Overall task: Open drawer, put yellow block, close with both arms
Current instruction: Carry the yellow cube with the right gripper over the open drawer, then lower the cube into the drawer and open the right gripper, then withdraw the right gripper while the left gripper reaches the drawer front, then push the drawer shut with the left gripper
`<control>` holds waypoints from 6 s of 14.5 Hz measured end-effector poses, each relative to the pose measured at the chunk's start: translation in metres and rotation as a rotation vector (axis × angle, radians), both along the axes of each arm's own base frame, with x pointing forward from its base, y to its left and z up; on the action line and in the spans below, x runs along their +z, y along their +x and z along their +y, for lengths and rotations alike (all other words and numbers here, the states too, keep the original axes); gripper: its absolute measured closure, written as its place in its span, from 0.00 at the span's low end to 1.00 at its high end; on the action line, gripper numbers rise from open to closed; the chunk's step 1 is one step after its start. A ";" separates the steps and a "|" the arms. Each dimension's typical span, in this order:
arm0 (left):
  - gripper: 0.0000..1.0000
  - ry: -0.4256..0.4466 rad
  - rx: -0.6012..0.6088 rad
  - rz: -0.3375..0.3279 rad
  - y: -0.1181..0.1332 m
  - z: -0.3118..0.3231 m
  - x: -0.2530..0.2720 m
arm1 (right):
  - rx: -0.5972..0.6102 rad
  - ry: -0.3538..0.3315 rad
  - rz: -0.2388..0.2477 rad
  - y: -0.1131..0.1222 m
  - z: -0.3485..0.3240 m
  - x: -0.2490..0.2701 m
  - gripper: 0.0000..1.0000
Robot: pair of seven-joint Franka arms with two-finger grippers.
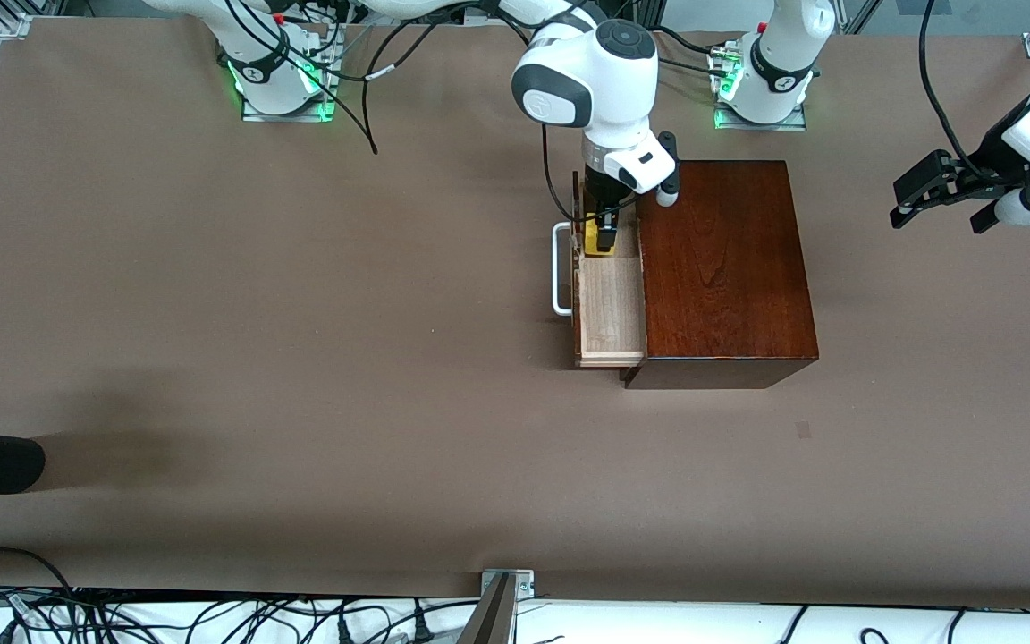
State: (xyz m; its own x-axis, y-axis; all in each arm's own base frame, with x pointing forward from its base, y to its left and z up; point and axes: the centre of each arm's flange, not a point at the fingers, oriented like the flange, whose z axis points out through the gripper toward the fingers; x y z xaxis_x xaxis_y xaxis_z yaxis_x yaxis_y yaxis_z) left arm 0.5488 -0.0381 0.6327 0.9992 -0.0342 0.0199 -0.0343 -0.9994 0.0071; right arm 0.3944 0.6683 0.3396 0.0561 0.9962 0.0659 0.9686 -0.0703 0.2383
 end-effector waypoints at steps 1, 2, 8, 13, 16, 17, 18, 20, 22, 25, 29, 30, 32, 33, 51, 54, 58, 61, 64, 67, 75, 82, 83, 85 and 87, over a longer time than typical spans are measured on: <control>0.00 0.000 0.000 0.000 0.000 0.000 0.000 | 0.001 0.002 -0.003 0.000 0.001 0.002 0.45; 0.00 0.000 0.000 0.000 0.000 0.000 0.000 | 0.000 0.005 -0.006 0.000 0.002 0.004 0.45; 0.00 0.000 0.000 0.000 0.000 0.000 0.000 | 0.014 -0.025 -0.009 -0.007 0.006 -0.014 0.45; 0.00 0.000 -0.002 0.000 0.000 -0.001 0.000 | 0.012 -0.038 -0.007 -0.004 0.004 -0.026 0.45; 0.00 0.000 -0.004 0.000 0.000 -0.002 0.000 | 0.008 -0.031 -0.011 -0.001 0.003 -0.026 0.44; 0.00 0.000 -0.009 0.001 0.000 -0.005 0.000 | 0.004 -0.021 -0.016 0.003 0.002 -0.026 0.40; 0.00 0.000 -0.016 0.002 -0.001 -0.009 0.000 | 0.000 -0.010 -0.023 0.009 0.001 -0.027 0.30; 0.00 0.001 -0.024 0.007 -0.002 -0.013 -0.001 | -0.013 0.002 -0.029 0.020 -0.004 -0.026 0.15; 0.00 0.001 -0.027 0.007 -0.002 -0.015 -0.001 | -0.023 0.020 -0.036 0.027 -0.006 -0.017 0.00; 0.00 0.001 -0.040 0.008 -0.003 -0.022 -0.001 | -0.069 0.110 -0.037 0.039 -0.009 0.034 0.00; 0.00 0.002 -0.057 0.008 -0.004 -0.032 -0.001 | -0.177 0.198 -0.031 0.072 -0.054 0.138 0.00; 0.00 0.002 -0.058 0.009 -0.004 -0.032 -0.001 | -0.208 0.205 -0.039 0.083 -0.071 0.159 0.00; 0.00 0.002 -0.059 0.014 -0.004 -0.033 -0.002 | -0.292 0.235 -0.065 0.120 -0.119 0.201 0.00; 0.00 0.002 -0.060 0.018 -0.003 -0.033 -0.004 | -0.340 0.253 -0.077 0.140 -0.148 0.220 0.00; 0.00 -0.107 -0.830 0.208 -0.060 -0.356 -0.151 | -1.217 0.179 0.262 0.183 -0.580 0.278 0.00; 0.00 -0.131 -1.059 0.146 -0.057 -0.416 -0.196 | -1.293 0.164 0.292 0.182 -0.596 0.269 0.00; 0.00 -0.047 -1.361 0.059 -0.064 -0.468 -0.254 | -1.388 0.145 0.321 0.179 -0.601 0.262 0.00; 0.00 -0.008 -1.522 0.060 -0.054 -0.469 -0.293 | -1.419 0.141 0.319 0.179 -0.598 0.261 0.00; 0.00 -0.003 -1.584 0.091 -0.051 -0.466 -0.317 | -1.424 0.111 0.264 0.181 -0.602 0.262 0.00; 0.00 0.032 -1.595 0.168 -0.045 -0.450 -0.324 | -1.424 0.093 0.223 0.183 -0.605 0.264 0.00; 0.00 0.191 -1.598 0.406 -0.041 -0.412 -0.332 | -1.420 0.102 0.193 0.184 -0.606 0.272 0.00; 0.00 0.232 -1.559 0.493 -0.033 -0.389 -0.331 | -1.420 0.087 0.207 0.191 -0.603 0.259 0.00; 0.00 0.234 -1.553 0.488 -0.032 -0.389 -0.329 | -1.419 0.086 0.207 0.191 -0.602 0.259 0.00; 0.00 0.224 -1.496 0.455 -0.031 -0.390 -0.312 | -1.417 0.087 0.207 0.191 -0.601 0.259 0.00; 0.00 0.176 -1.355 0.398 -0.033 -0.392 -0.277 | -1.415 0.087 0.206 0.191 -0.600 0.259 0.00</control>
